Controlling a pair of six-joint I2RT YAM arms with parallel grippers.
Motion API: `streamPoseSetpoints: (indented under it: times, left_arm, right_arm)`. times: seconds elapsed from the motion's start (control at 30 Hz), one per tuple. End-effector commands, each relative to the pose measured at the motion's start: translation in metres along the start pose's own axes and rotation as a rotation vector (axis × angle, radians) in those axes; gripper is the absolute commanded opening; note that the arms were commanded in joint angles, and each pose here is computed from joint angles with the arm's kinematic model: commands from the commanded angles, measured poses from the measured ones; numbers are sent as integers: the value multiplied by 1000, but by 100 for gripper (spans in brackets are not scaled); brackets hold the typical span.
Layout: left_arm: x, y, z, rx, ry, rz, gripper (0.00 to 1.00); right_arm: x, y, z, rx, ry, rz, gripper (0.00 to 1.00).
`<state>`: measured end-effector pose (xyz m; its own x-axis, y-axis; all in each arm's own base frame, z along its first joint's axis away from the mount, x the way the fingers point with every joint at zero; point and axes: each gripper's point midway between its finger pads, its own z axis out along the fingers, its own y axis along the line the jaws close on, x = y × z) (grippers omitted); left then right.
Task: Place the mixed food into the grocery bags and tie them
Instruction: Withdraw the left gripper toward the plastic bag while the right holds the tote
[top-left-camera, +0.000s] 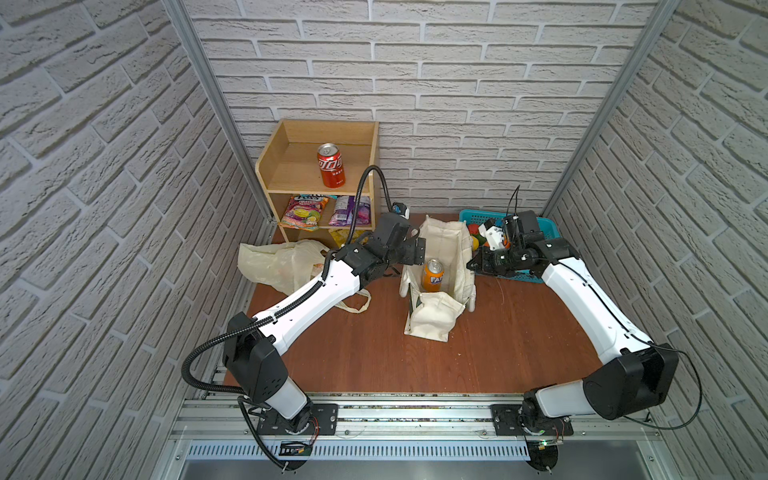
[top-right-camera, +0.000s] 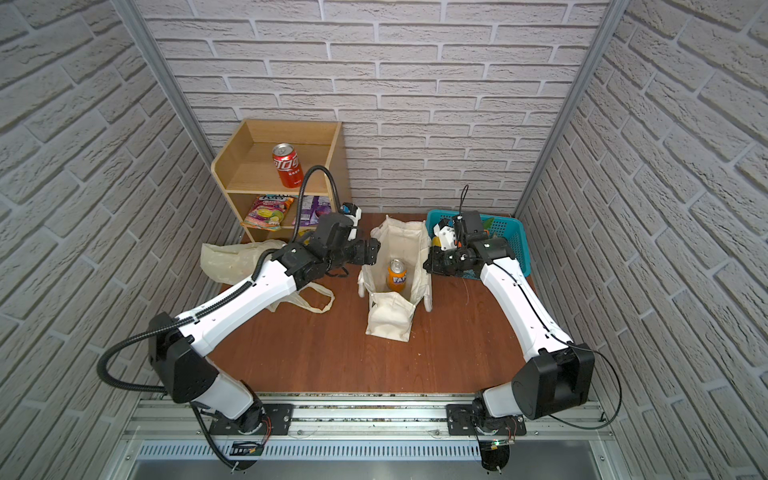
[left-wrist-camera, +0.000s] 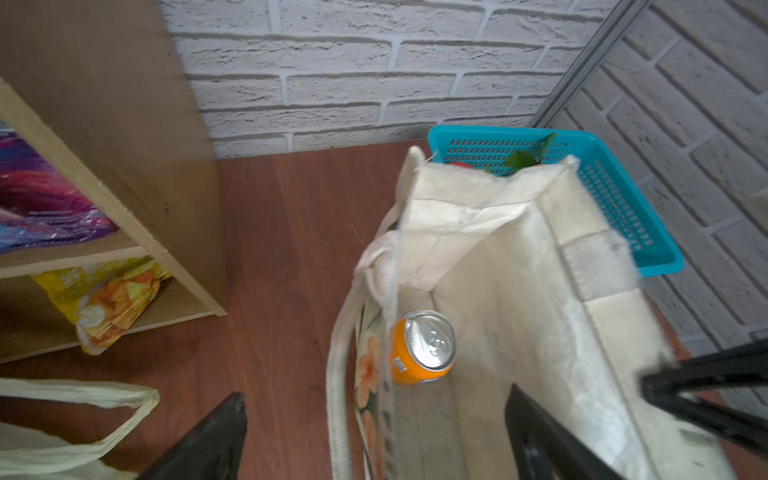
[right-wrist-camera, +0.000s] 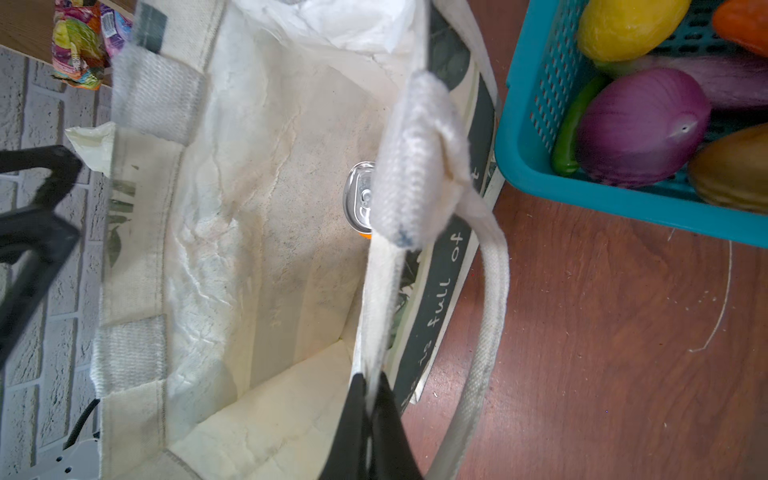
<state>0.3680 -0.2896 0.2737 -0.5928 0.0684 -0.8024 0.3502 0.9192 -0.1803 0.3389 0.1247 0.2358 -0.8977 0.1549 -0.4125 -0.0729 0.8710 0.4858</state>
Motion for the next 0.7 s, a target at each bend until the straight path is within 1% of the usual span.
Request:
streamPoseSetpoints:
  times: [0.0,0.17,0.27,0.37,0.5,0.53,0.6,0.67]
  left_arm:
    - [-4,10,-14,-36,-38,11,97]
    - [1,29,-34,-80,-65,-11,98]
    - [8,50,-51,-114,-86,-58,98]
    - [18,82,-66,-157,-111,-139,98]
    - [31,134,-85,-206,-163,-292,98]
    - [31,148,-90,-209,-184,-340,98]
    - [34,172,-94,-215,-210,-420,98]
    - [33,188,-95,-199,-236,-486,98]
  right_arm:
    - [-3,12,-23,-25,-47,-39,6]
    - [-4,12,-28,-23,-71,-46,8]
    - [-4,14,-29,-27,-73,-44,10]
    - [-4,15,-29,-35,-77,-42,15]
    - [-4,18,-31,-48,-84,-39,32]
    - [-4,19,-32,-51,-88,-38,38]
    - [-5,20,-35,-55,-98,-40,45]
    - [-5,20,-36,-57,-106,-41,49]
